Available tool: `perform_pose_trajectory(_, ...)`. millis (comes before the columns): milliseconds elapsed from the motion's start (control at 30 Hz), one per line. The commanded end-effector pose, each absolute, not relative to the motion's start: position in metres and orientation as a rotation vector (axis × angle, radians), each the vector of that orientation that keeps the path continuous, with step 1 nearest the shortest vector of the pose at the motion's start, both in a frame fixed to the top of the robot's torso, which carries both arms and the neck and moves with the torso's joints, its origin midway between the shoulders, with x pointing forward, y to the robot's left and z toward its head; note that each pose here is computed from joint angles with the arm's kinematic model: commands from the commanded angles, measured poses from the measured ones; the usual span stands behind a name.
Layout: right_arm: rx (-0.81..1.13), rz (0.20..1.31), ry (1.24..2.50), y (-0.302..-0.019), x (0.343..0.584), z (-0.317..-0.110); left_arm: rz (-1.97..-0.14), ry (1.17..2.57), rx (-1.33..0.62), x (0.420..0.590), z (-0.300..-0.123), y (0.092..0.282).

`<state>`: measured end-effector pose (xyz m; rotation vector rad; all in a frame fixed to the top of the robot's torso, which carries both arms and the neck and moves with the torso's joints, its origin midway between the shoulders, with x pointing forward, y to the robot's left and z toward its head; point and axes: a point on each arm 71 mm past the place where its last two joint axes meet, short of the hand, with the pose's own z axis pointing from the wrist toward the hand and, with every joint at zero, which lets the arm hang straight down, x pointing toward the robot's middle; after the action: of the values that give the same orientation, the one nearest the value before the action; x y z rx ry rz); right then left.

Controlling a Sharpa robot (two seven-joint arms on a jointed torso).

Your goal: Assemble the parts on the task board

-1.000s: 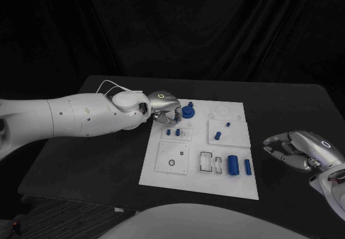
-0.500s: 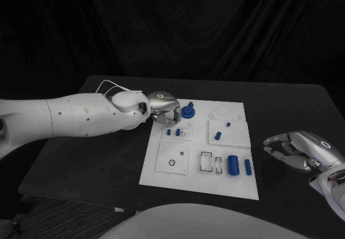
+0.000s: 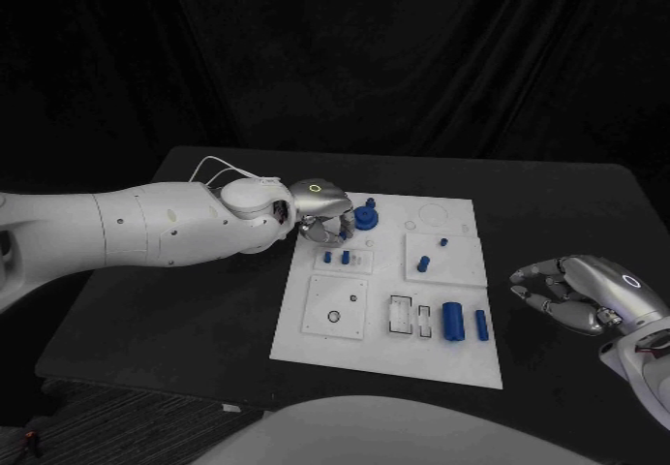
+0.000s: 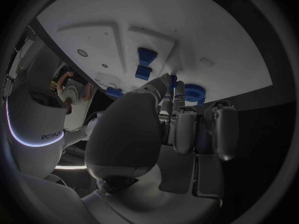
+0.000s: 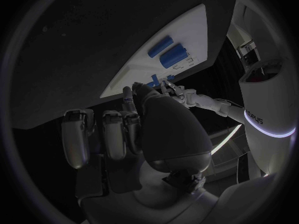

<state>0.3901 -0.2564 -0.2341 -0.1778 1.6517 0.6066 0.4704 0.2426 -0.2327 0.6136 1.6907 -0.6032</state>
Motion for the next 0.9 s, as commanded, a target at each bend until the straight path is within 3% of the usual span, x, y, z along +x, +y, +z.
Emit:
perform_pose_trajectory(33,-0.172,0.595,1.662,-0.2566,0.3899,-0.2355,-0.612,1.704,0.617,0.4695,-0.234,0.2403)
perform_pose_trajectory(900,-0.172,0.597,1.663,-0.256,0.3893,-0.2354,-0.596,1.746,0.615,0.4705,-0.2396,0.2382)
